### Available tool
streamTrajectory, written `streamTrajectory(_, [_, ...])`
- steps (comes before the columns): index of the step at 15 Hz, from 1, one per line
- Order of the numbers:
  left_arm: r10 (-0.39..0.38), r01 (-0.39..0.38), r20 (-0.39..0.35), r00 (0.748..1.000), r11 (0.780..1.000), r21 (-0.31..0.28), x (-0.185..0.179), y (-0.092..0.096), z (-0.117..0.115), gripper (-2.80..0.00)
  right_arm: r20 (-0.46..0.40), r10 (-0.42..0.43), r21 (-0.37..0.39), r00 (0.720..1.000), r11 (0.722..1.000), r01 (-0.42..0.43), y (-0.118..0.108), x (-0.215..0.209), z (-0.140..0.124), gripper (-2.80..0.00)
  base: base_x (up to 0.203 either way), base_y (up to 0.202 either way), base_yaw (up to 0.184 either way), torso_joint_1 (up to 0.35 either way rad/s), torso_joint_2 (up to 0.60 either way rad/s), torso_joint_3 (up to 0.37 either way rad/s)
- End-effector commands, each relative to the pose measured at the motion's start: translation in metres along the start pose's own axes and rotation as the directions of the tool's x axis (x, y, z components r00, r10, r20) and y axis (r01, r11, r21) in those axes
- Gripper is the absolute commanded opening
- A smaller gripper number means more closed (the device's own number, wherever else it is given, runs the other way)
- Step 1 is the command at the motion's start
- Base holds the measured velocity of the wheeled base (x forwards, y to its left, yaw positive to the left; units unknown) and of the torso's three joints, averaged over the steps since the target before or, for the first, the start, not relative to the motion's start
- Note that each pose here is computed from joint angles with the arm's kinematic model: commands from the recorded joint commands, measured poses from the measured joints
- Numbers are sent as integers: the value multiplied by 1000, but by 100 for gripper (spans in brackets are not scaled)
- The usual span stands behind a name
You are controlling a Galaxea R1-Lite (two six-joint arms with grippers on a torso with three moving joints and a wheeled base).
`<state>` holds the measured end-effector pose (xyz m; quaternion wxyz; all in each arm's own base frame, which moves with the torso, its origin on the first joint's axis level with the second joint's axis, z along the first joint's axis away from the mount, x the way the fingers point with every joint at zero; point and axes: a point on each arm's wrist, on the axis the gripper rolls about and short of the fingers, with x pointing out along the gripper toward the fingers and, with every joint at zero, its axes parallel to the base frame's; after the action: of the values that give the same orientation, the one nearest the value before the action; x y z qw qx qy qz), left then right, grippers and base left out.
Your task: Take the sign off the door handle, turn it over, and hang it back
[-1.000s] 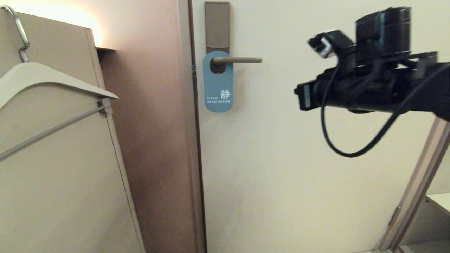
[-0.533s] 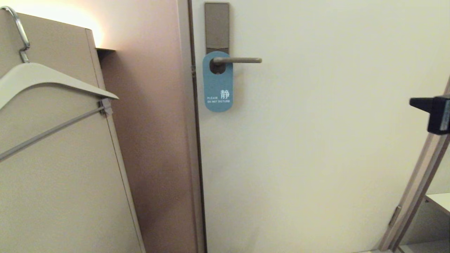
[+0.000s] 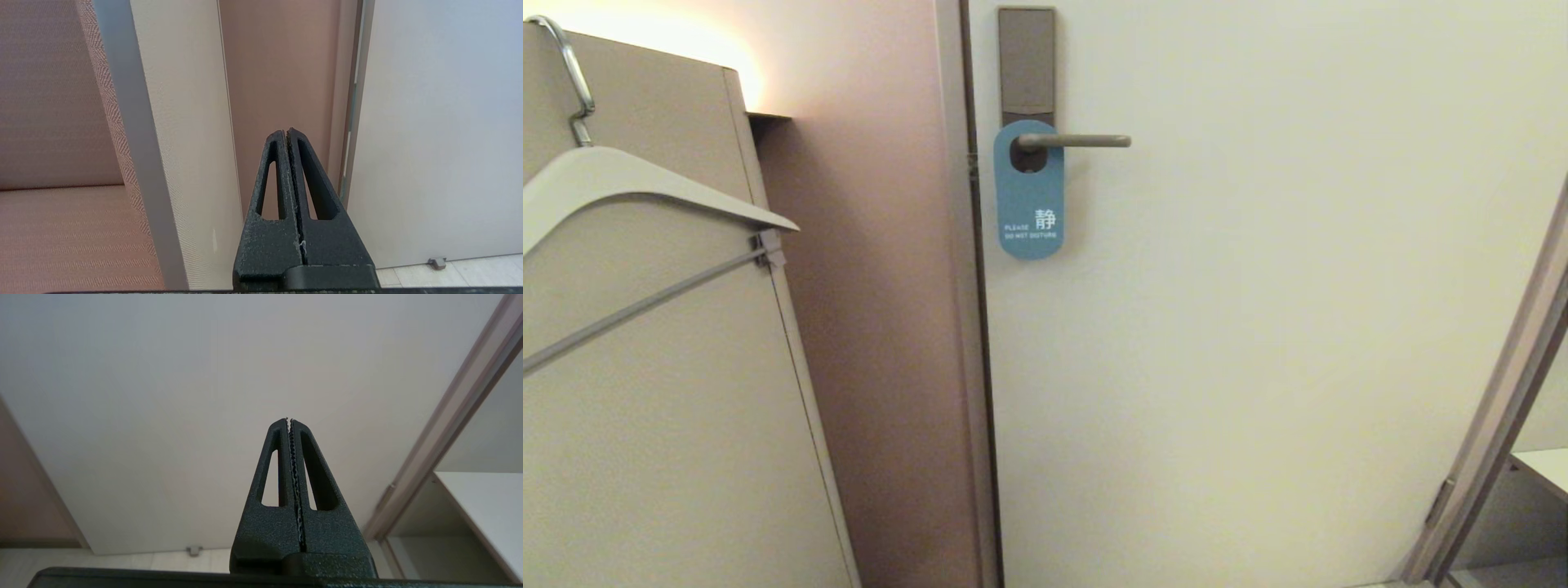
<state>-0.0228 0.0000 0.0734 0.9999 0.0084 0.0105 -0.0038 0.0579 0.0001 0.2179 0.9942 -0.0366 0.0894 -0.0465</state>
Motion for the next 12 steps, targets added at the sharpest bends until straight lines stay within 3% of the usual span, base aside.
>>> streamTrajectory(1, [0,0,1,1000,1000,0,0,0,0,-280,75,-2,12,997,1000,1,-3,-28,-36,-280,0,0,0,0,0,0])
streamTrajectory(7, [0,0,1,1000,1000,0,0,0,0,-280,52,47,11,998,999,-48,3,-40,-117,-280,0,0,0,0,0,0])
streamTrajectory(12, [0,0,0,1000,1000,0,0,0,0,-280,69,92,4,993,996,-92,5,-43,-145,-280,0,0,0,0,0,0])
